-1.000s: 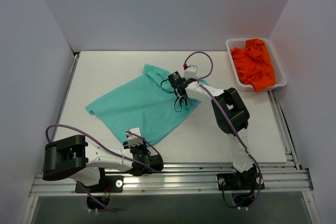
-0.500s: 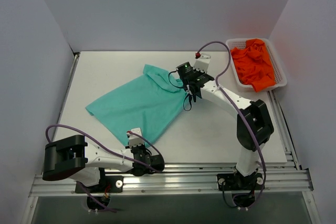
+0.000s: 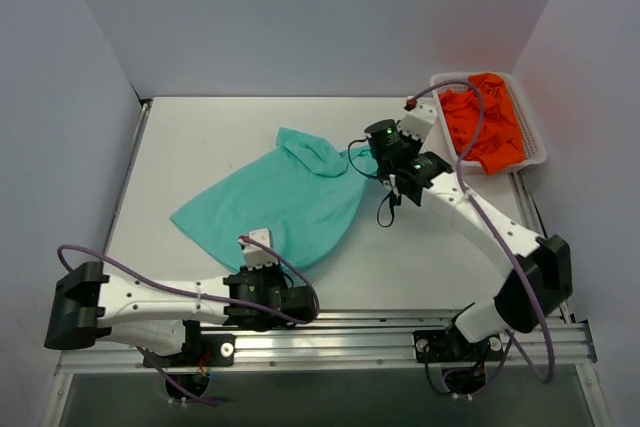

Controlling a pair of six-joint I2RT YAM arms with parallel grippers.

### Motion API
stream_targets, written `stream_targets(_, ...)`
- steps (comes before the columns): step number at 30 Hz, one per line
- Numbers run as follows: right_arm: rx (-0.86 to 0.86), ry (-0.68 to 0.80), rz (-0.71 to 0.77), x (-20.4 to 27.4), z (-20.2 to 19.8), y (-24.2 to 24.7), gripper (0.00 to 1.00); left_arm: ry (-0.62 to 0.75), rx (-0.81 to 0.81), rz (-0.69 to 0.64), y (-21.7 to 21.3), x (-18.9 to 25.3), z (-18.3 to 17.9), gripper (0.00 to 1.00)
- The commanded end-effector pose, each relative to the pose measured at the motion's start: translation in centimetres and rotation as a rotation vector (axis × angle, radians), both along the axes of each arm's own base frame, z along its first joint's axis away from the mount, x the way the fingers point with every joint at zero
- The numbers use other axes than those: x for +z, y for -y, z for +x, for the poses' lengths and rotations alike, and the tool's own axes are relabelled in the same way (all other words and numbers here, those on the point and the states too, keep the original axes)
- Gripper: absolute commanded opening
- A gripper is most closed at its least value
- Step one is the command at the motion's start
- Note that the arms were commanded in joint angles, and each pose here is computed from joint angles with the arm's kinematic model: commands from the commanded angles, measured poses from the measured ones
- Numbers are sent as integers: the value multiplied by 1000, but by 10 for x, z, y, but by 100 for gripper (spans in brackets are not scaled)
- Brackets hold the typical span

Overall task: Fold and stack the t-shirts
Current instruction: Flatten the tshirt out

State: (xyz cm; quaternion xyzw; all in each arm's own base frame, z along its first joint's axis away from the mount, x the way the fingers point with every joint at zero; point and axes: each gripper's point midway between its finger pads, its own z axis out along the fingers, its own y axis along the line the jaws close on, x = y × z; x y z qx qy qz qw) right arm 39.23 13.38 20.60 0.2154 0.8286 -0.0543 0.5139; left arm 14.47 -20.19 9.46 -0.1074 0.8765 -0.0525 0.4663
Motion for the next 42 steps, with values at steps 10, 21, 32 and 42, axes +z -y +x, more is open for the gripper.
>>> stream_targets(10, 213, 678, 262, 261, -127, 63, 0, 349, -194, -77, -31, 237, 21, 2)
stream_targets(21, 542, 1133, 317, 413, -238, 78, 0, 583, -403, -228, -45, 418, 14, 2)
stream_targets(32, 412, 1017, 180, 429, -136, 59, 0, 799, -255, -174, -80, 490, 30, 2)
stream_targets(42, 344, 635, 128, 257, 27, -5, 0, 848, -100, -82, -62, 420, 78, 2)
